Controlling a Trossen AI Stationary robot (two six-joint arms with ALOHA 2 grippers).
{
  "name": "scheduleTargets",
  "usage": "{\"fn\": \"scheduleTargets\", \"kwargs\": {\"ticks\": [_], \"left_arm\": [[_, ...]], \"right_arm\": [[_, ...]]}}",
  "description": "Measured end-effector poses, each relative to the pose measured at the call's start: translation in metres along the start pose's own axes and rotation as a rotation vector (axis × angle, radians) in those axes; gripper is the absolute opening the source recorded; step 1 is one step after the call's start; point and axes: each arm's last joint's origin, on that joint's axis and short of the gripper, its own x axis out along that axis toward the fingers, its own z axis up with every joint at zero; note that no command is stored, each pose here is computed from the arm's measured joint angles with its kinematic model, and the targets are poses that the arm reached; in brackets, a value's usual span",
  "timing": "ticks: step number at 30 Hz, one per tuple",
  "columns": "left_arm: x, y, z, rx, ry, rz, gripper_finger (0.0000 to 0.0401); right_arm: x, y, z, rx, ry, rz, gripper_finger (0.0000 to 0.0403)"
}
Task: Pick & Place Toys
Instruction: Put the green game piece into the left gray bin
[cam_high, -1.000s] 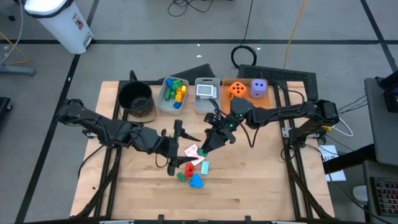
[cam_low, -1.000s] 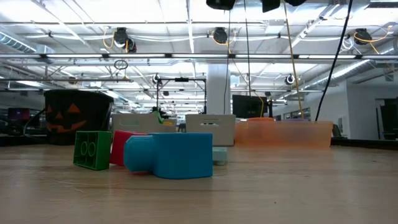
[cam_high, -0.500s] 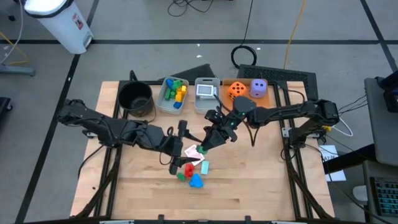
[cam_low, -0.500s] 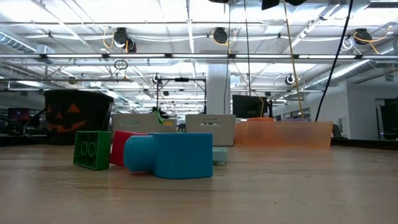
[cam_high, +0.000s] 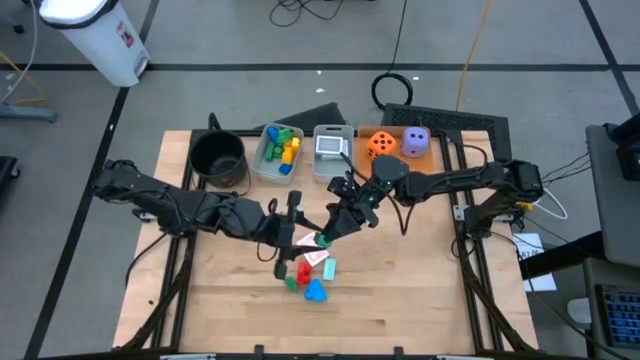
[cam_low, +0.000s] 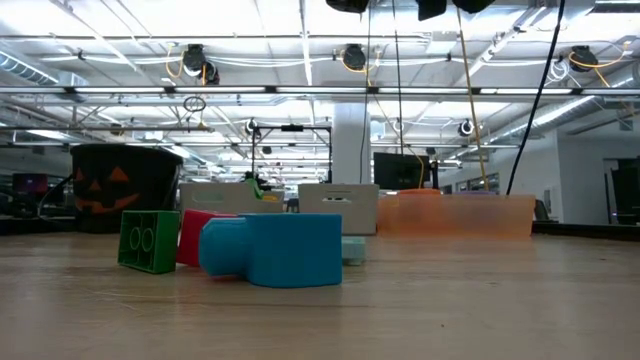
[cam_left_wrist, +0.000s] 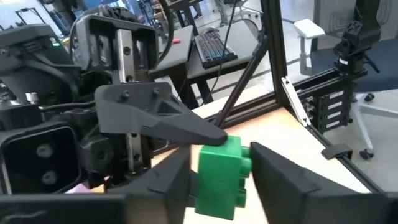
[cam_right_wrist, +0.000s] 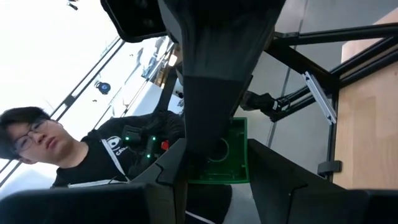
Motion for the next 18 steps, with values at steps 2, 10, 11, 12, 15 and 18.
{"fn": "scheduleTargets", "kwargs": {"ticks": [2, 10, 11, 12, 15, 18], "left_arm": [[0.0, -0.0003, -0.0002, -0.001, 0.002, -0.005, 0.0134], [0.0001, -0.0007, -0.0016, -0.019, 0.01, -0.031, 0.0103], [0.0002, -0.0003, -0.0016, -0.029, 0.009, -0.029, 0.0106], [0.0003, 0.0003, -0.0017, -0.044, 0.009, -0.028, 0.011], [0.0005, 0.0018, -0.0012, -0.078, 0.0, -0.033, 0.0113], [-0.0014, 0.0026, 0.0006, -0.129, -0.013, -0.032, 0.0101]], "right_arm": [[-0.0001, 0.0, 0.0, -0.003, 0.003, 0.001, 0.0112], [0.0001, -0.0002, 0.0001, -0.001, 0.002, 0.005, 0.0112], [0.0002, -0.0002, 0.0, 0.0, 0.002, 0.004, 0.0112], [0.0002, -0.0003, 0.0, 0.0, -0.001, 0.003, 0.0112], [0.0001, -0.0002, 0.0004, -0.021, -0.008, 0.003, 0.0124], [-0.0013, -0.0002, 0.0026, -0.038, -0.035, -0.004, 0.0168]]}}
